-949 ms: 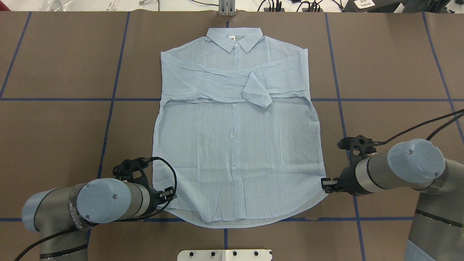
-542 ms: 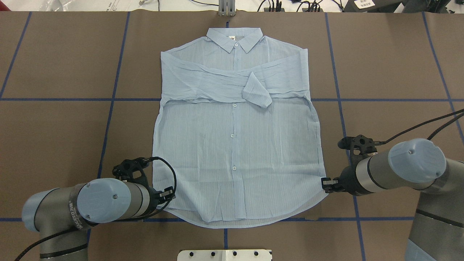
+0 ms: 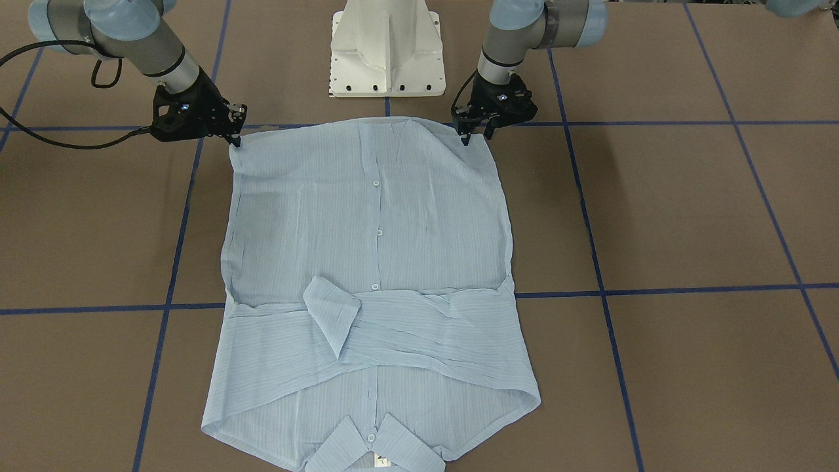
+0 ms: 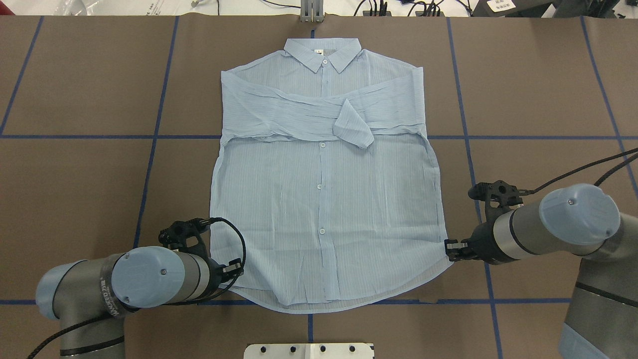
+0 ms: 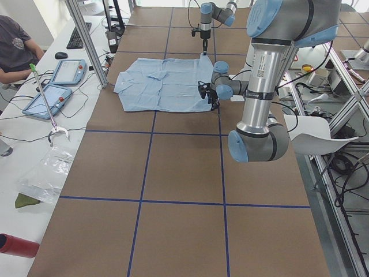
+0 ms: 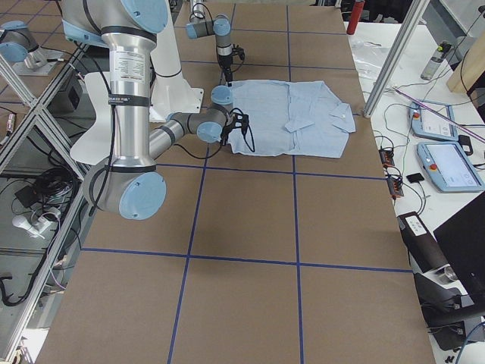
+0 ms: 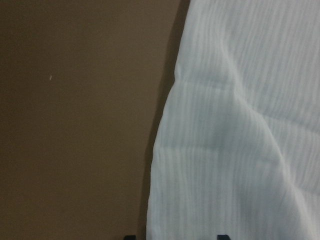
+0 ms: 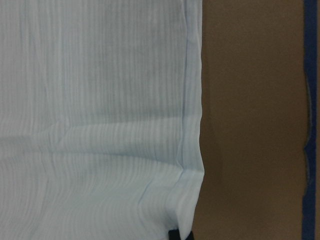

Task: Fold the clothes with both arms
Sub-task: 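Move the left gripper to the other hem corner and grasp both corners, then lift both hem corners and fold them toward the collar with both grippers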

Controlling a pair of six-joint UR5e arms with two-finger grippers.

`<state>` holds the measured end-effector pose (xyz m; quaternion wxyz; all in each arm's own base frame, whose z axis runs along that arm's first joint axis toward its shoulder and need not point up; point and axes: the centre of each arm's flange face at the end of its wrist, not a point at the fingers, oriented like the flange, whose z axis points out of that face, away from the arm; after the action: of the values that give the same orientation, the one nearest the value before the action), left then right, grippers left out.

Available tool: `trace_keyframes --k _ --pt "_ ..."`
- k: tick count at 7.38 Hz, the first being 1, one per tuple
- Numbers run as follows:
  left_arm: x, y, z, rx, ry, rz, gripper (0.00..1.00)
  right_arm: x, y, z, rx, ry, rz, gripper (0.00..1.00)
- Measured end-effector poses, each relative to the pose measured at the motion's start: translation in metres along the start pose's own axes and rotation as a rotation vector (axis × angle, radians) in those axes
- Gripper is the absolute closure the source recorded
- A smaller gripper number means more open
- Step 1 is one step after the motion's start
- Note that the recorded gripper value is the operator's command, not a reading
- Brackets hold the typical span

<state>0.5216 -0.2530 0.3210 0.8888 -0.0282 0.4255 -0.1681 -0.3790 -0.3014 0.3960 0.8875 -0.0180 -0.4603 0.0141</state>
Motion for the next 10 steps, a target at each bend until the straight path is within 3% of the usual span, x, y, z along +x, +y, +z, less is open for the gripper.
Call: trace_keyframes --k 2,6,10 --pt "0.002 0.001 0.001 -0.002 0.001 0.000 1.00 0.003 -0.003 -0.004 -0.003 -0.002 0.008 1.00" --pt "0.009 -0.011 -0.016 0.009 0.027 -0.010 1.00 0.001 -0.005 -0.006 0.000 -0.008 0.008 1.00" --pt "0.004 -0.064 -0.073 0.067 0.018 0.038 1.00 -0.004 -0.031 -0.046 0.013 -0.078 0.039 1.00"
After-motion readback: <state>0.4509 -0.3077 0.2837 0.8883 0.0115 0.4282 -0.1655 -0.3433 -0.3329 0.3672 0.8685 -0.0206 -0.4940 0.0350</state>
